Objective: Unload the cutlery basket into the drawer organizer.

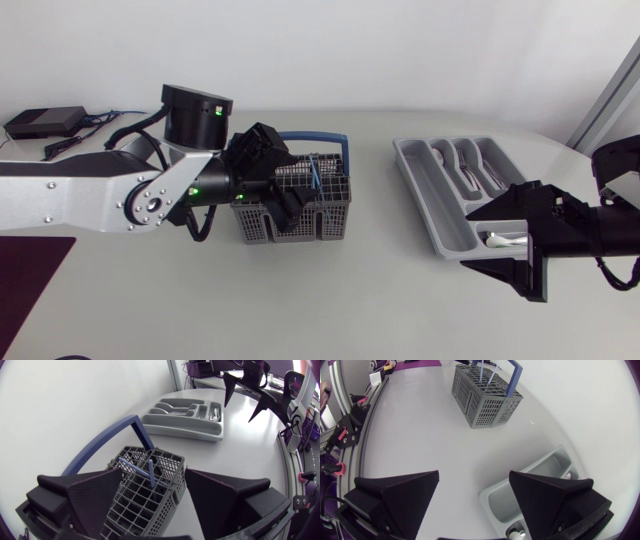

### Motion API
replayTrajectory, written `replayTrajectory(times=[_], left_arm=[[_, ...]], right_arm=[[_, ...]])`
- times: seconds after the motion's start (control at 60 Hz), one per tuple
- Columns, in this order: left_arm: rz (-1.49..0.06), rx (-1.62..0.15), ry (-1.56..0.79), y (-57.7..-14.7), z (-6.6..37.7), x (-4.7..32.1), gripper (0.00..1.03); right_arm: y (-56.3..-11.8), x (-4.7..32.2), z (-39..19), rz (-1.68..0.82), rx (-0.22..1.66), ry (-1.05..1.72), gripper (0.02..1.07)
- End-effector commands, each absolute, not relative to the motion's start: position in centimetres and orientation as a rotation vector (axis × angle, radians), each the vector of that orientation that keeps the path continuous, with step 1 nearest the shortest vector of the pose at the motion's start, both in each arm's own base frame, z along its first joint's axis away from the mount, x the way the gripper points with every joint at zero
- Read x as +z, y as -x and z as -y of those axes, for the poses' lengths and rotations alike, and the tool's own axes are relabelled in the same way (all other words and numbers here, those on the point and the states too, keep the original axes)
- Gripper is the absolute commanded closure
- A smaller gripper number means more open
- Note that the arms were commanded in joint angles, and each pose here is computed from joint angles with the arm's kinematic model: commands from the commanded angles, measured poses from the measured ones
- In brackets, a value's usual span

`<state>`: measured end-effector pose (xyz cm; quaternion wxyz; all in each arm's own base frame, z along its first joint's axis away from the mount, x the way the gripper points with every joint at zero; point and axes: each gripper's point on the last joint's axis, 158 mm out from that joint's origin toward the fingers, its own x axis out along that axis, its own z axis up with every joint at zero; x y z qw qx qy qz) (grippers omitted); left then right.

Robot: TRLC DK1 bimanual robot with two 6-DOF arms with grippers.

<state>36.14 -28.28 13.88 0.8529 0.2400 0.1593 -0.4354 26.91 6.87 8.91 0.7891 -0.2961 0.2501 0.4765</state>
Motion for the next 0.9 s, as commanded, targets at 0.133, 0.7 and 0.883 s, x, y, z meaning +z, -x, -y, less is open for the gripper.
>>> replayTrajectory(times=[0.133, 0.7, 0.883], left_arm=[[-0.314, -0.942, -0.527, -36.6, 29.5, 13.0, 0.34], [-0.306, -0.945, -0.524, -37.8, 30.6, 12.8, 0.8], [-0.304, -0.945, -0.525, -37.9, 30.7, 12.8, 0.86]], right_arm=[[-26.1, 8.3, -7.9, -0.537, 1.055, 0.603, 0.07], [-25.6, 7.4, -8.2, -0.542, 1.076, 0.607, 0.07], [-25.5, 7.3, -8.3, -0.543, 1.082, 0.606, 0.07]])
